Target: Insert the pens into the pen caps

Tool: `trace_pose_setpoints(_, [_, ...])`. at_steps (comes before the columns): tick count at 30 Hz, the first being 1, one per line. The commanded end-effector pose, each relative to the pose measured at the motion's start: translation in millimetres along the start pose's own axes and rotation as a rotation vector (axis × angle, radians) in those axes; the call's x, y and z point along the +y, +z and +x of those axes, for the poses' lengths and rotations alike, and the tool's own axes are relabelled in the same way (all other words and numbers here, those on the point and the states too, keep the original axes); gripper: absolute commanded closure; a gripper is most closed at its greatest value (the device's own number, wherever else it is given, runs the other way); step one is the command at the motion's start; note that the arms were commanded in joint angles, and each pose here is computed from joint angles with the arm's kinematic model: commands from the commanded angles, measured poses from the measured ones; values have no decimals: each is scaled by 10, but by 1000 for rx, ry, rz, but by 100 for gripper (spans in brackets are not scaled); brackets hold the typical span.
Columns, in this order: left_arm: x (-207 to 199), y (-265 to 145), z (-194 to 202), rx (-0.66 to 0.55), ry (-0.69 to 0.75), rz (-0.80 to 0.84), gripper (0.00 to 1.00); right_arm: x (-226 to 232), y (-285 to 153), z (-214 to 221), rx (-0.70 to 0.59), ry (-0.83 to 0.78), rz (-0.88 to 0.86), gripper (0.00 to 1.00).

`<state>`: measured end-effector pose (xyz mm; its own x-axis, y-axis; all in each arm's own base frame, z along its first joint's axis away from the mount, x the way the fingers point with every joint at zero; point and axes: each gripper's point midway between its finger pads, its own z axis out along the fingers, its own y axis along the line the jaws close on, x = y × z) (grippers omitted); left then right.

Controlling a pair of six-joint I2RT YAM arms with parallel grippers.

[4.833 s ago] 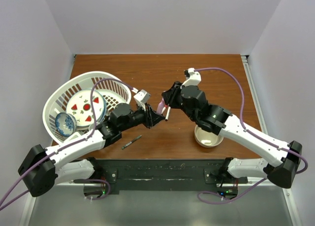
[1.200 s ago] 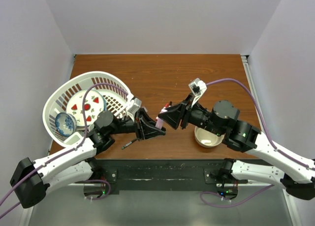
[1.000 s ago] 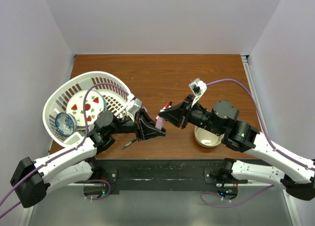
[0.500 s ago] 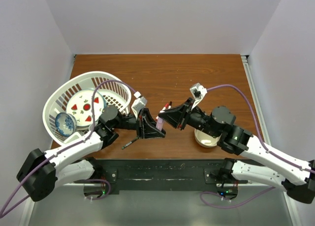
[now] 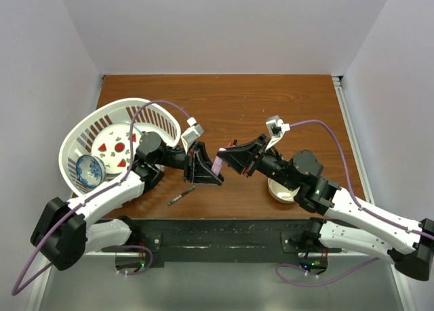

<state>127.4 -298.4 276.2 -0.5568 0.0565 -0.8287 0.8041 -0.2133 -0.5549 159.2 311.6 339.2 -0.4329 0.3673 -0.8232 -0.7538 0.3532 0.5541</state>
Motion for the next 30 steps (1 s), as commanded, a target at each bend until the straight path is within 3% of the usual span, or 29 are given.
trace_pose_setpoints(1, [34, -72, -1299, -372, 235, -155, 100, -112, -510, 1527, 608, 118, -14, 100])
trace_pose_setpoints(6, [336, -74, -1181, -345, 176, -246, 100, -251, -301, 891, 410, 56, 189, 100])
trace_pose_setpoints(10, [388, -85, -928, -320, 120, -230, 100, -155, -164, 331, 285, -29, 236, 96])
trace_pose_setpoints(12, [301, -86, -891, -321, 125, -193, 100, -121, -112, 252, 269, -68, 219, 84])
trace_pose_setpoints(15, [231, -83, -811, -306, 123, -167, 100, -86, -11, 187, 252, -84, 207, 57])
trace_pose_setpoints(16, [219, -87, -785, -300, 122, -163, 100, -82, 4, 167, 242, -84, 206, 53])
trace_pose_setpoints(19, [126, -85, -737, -289, 133, -134, 100, -94, 65, 117, 212, -93, 211, 51])
trace_pose_setpoints(24, [8, -68, -684, -272, 144, -90, 100, -83, 185, 18, 146, -97, 202, 58])
trace_pose_setpoints(30, [-95, -85, -584, -257, 157, -54, 100, -184, 242, -113, 49, -76, 257, 43])
